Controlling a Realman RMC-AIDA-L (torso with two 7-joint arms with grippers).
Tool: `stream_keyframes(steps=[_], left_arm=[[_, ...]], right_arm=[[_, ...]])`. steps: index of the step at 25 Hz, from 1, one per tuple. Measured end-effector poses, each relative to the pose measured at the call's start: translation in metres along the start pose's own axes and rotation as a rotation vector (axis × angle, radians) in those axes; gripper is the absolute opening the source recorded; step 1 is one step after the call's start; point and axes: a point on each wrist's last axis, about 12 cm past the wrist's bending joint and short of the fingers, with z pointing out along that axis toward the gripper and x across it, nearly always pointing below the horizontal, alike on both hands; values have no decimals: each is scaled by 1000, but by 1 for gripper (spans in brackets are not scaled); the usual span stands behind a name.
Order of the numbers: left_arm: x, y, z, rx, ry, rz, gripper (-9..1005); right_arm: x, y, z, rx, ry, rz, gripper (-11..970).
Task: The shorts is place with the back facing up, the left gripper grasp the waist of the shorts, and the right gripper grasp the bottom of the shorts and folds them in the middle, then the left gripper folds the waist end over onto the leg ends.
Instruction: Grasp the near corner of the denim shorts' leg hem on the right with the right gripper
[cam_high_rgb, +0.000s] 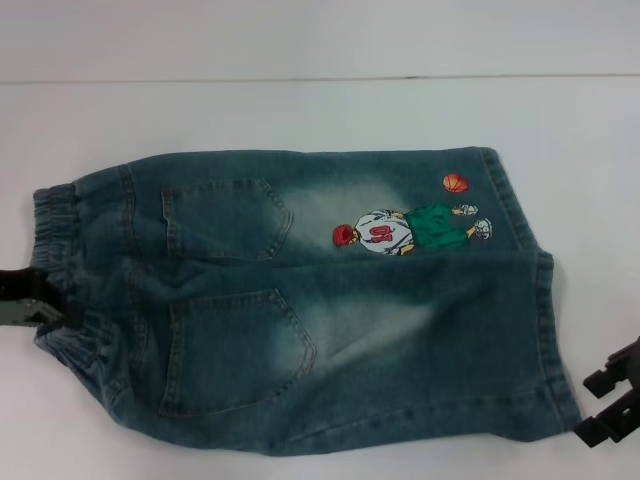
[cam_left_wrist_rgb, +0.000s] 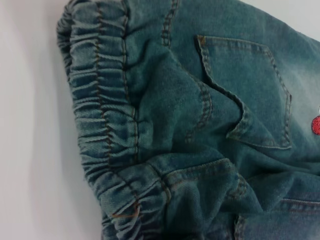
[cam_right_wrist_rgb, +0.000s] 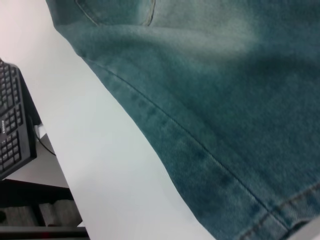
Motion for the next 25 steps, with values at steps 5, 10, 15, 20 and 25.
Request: stream_keyframes(steps=[5,10,15,20,25], left_arm=[[0,1,0,-1,-2,-1,49],[0,1,0,-3,-6,-1,51],[-2,0,0,-2,-8,5,54],[-4,-2,-1,-1,-11,9,56],[-6,-4,0,13,-19,16,59]], right_arm=[[-5,1,7,-14,28,-16,914],[-6,0,8,-3,39,-11,911],[-6,0,9,-1,40,-10,909],[-7,-1,10,11,41,1,909],[-12,-1,15,11,38,-9,909]])
